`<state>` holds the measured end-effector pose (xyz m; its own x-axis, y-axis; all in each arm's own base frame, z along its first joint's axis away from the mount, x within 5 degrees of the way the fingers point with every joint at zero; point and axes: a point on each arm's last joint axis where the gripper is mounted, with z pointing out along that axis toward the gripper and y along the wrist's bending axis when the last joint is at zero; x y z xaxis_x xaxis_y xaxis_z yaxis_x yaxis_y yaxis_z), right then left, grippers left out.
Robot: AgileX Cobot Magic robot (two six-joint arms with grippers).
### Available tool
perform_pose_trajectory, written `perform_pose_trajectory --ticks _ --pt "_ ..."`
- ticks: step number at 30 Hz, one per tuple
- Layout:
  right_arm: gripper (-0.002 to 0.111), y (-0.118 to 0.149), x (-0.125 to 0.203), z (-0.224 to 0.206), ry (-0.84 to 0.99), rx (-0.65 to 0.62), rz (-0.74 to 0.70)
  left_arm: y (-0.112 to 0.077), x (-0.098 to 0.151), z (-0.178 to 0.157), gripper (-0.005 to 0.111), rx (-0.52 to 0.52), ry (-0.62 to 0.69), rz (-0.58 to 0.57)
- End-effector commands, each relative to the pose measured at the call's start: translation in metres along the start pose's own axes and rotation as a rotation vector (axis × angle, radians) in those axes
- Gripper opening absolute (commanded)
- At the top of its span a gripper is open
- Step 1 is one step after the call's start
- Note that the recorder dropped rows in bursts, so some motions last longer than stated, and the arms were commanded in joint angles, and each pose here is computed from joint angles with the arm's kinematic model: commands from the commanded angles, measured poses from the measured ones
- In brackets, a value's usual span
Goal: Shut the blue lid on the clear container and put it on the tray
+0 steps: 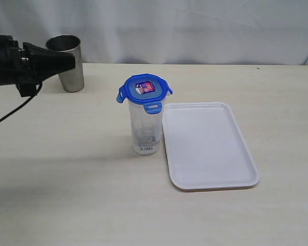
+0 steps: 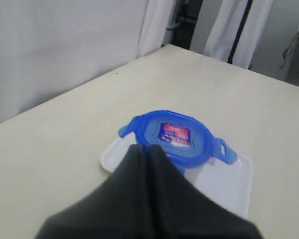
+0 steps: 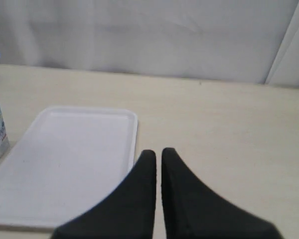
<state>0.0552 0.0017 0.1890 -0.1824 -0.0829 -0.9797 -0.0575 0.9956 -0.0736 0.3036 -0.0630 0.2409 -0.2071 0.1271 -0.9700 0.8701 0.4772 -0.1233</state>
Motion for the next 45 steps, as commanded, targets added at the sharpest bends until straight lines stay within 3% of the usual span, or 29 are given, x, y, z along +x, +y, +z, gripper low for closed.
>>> perform_pose_trajectory --ticks 1,4,5,6,7,9,13,18,22,33,38,42,45 --pt "0.005 0.0 -0.026 -0.004 -0.297 0.009 -0.017 -0.013 0.012 0.024 0.0 -0.008 0.167 0.104" --pt "0.005 0.0 -0.045 -0.013 -0.529 -0.006 0.038 -0.021 0.016 0.038 0.0 -0.014 0.23 0.145" --pt "0.005 0.0 -0.055 -0.019 -0.66 -0.043 0.135 -0.027 0.015 0.041 0.0 0.011 0.227 0.15" --pt "0.005 -0.001 -0.058 -0.022 -0.707 -0.067 0.206 -0.028 0.015 0.042 0.0 0.017 0.226 0.151" --pt "0.005 -0.002 -0.062 -0.025 -0.754 -0.127 0.389 -0.031 0.015 0.045 0.0 0.027 0.229 0.156" --pt "0.005 0.001 -0.062 -0.025 -0.748 -0.164 0.38 -0.033 0.015 0.049 0.0 0.023 0.237 0.161" --pt "0.005 0.0 -0.095 -0.008 -0.608 -0.153 0.38 -0.033 0.013 0.05 0.0 0.017 0.233 0.166" --pt "0.005 0.005 -0.129 0.054 -0.321 -0.169 0.262 -0.035 0.017 0.054 0.0 0.081 0.213 0.138" --pt "0.005 0.009 -0.138 0.103 -0.129 -0.196 0.195 -0.024 0.03 0.059 0.0 0.014 0.251 0.092" --pt "0.005 0.021 -0.136 0.225 0.232 -0.378 -0.024 -0.028 0.034 0.081 0.0 0.045 0.31 0.15" --pt "0.004 0.009 -0.133 0.258 0.316 -0.646 0.096 -0.022 0.039 0.082 0.0 -0.031 0.369 0.181" --pt "0.004 -0.009 -0.127 0.277 0.318 -0.68 0.11 -0.022 0.04 0.081 0.0 -0.026 0.385 0.199" --pt "0.004 -0.008 -0.11 0.289 0.319 -0.716 0.04 -0.026 0.039 0.082 0.0 0.013 0.367 0.194"
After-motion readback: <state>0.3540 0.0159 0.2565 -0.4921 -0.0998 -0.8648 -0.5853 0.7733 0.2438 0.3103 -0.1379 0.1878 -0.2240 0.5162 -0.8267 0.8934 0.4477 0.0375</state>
